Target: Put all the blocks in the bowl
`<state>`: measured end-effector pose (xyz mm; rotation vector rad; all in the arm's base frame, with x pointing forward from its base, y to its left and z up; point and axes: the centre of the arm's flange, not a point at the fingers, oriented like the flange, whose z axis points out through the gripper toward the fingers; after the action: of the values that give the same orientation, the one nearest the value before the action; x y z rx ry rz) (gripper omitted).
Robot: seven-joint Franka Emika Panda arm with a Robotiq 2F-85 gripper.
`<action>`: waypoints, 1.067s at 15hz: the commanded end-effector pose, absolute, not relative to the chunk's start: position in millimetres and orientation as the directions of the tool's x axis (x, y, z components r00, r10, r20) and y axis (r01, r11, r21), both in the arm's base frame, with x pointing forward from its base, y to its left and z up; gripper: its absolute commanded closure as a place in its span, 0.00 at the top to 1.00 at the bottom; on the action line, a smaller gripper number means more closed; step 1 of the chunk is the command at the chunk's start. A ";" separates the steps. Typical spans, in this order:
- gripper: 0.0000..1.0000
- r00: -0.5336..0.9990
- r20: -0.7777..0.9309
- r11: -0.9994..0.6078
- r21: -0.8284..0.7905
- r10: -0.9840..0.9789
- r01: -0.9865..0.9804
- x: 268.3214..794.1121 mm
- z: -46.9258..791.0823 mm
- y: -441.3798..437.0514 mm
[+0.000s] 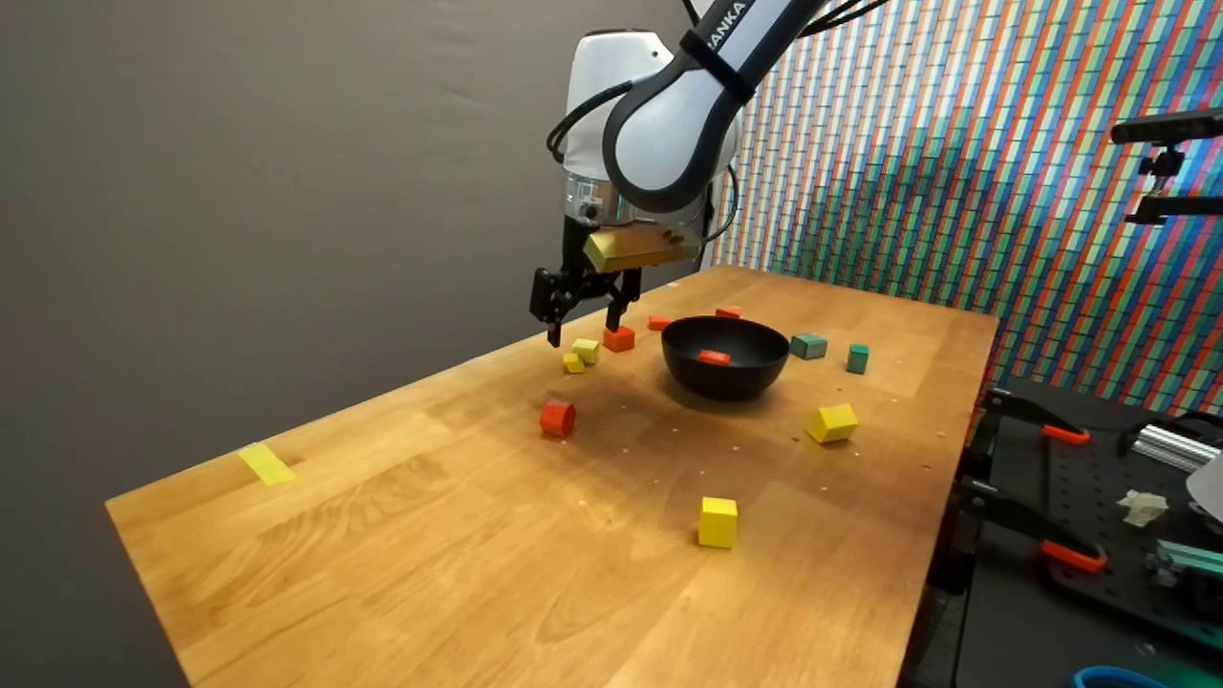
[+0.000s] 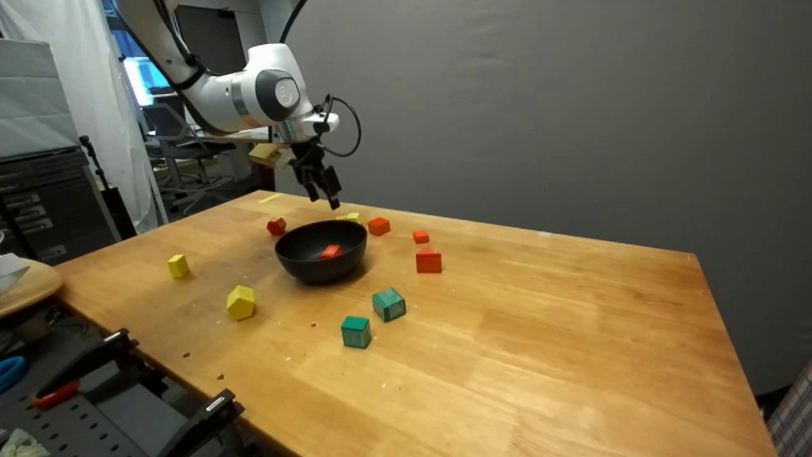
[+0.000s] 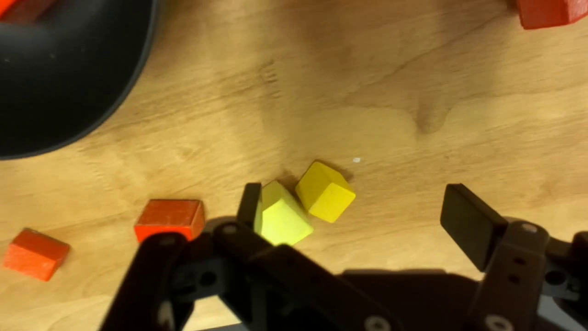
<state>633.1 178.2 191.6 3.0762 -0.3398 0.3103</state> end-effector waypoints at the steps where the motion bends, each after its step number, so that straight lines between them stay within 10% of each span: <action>1: 1.00 0.958 0.197 -0.976 0.009 -0.210 -0.216 633.3 187.9 180.7; 16: 0.99 0.895 0.191 -0.915 -0.086 -0.402 -0.393 682.9 134.7 162.6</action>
<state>656.8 159.7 135.5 3.0866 -0.5683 0.2550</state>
